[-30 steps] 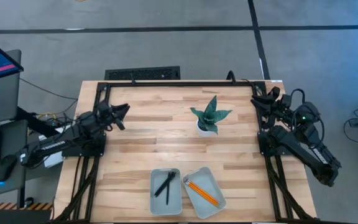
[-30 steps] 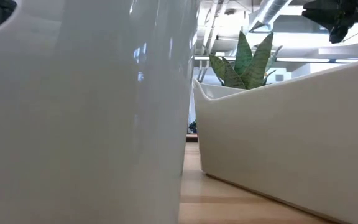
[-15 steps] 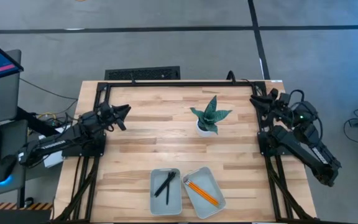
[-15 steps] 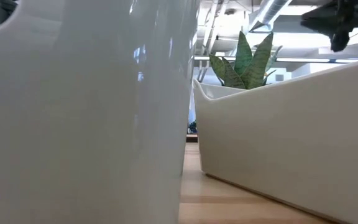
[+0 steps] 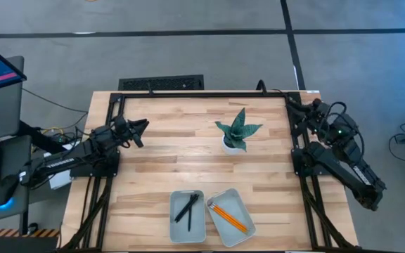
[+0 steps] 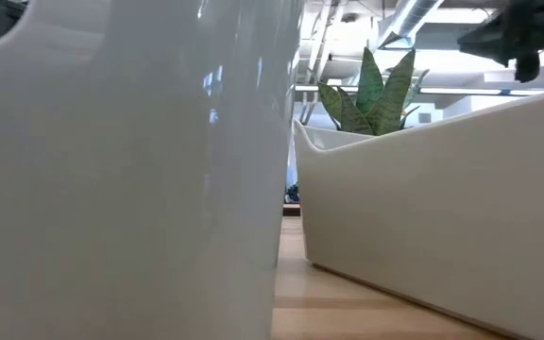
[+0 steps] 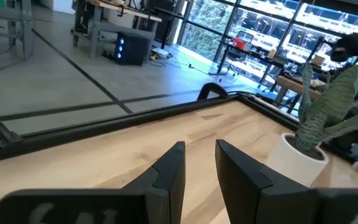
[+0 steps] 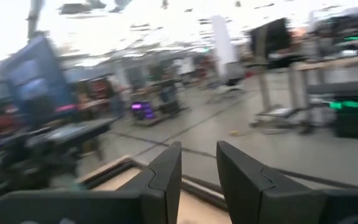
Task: Sort pens & pencils
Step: Return to Home Position
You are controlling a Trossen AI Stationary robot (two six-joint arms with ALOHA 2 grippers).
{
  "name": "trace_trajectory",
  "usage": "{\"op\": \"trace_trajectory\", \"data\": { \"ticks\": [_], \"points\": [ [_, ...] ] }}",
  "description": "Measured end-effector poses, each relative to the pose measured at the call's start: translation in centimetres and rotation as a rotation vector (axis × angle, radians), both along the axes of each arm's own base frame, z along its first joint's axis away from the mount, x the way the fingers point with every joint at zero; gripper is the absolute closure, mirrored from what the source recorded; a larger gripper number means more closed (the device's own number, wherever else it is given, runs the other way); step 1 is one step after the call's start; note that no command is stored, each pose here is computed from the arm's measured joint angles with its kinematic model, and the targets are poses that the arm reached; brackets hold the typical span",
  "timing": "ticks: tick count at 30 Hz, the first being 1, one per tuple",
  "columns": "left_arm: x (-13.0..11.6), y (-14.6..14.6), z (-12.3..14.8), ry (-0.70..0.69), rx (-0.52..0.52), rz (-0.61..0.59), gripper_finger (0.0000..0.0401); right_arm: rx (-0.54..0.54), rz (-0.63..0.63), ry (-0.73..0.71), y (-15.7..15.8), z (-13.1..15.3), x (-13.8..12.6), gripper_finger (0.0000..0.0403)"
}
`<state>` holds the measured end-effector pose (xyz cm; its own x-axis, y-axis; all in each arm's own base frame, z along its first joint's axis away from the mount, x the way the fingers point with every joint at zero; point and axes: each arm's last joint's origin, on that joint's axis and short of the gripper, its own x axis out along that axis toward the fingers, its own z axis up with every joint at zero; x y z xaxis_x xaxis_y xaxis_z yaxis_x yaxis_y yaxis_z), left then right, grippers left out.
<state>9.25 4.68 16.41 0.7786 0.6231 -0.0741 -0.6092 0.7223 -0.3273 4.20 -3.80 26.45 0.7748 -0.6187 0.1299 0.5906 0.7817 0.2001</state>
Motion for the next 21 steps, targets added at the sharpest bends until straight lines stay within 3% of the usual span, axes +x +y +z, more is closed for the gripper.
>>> {"op": "trace_trajectory", "data": {
  "ticks": [5, 11, 21],
  "points": [
    [0.0, 0.0, 0.0, 0.001, -0.002, -0.015, 0.0322, 0.038, -0.098, 0.012, -0.9, -1.7, 0.5, 0.0280],
    [0.0, 0.0, 0.0, 0.011, 0.010, -0.017, 0.0322, -0.003, -0.094, -0.004, -2.2, -4.9, 1.7, 0.0280],
    [0.0, 0.0, 0.0, 0.124, 0.152, -0.030, 0.0322, -0.010, -0.094, -0.027, -3.0, -8.4, 2.6, 0.0280]
  ]
}}
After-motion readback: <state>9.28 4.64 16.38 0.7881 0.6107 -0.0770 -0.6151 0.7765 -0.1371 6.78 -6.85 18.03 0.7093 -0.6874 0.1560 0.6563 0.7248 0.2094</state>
